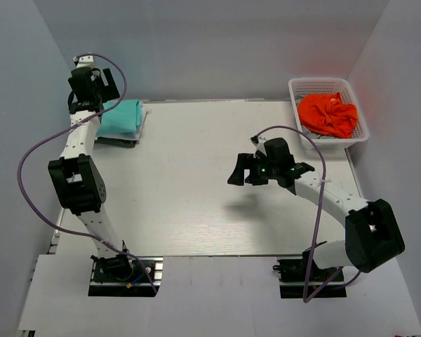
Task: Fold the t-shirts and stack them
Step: Put the neatly folded tshirt into the corner of the board with the left arm
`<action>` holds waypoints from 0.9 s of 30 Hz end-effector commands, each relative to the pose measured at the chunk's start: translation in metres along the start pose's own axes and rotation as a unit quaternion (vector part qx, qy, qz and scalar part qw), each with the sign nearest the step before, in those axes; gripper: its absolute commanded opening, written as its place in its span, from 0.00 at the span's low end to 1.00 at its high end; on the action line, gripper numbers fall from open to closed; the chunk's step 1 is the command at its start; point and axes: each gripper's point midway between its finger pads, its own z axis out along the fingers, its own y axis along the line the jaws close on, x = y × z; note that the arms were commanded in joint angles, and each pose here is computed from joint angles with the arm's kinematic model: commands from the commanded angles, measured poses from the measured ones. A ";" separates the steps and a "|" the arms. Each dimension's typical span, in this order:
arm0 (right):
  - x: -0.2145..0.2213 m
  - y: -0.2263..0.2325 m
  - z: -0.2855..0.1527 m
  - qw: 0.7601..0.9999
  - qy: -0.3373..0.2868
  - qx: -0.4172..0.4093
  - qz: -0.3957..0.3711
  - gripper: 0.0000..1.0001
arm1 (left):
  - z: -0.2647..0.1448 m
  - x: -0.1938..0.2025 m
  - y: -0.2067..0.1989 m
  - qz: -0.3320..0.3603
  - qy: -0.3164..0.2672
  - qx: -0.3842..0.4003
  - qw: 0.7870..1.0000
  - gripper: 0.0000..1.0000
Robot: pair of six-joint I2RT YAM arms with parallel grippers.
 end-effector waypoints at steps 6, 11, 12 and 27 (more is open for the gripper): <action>0.006 -0.011 -0.009 0.999 0.012 0.030 -0.022 0.90 | 0.009 0.087 -0.012 -0.056 0.104 0.066 0.991 1.00; 0.012 -0.023 -0.008 0.998 0.025 0.059 -0.024 0.90 | 0.030 0.139 0.004 -0.086 0.151 0.051 0.983 1.00; 0.014 -0.025 -0.007 0.997 0.028 0.063 -0.022 0.90 | 0.033 0.147 0.009 -0.096 0.163 0.049 0.981 1.00; 0.002 -0.019 -0.007 0.998 0.015 0.059 -0.018 0.90 | 0.028 0.099 0.035 -0.086 0.127 0.027 0.988 1.00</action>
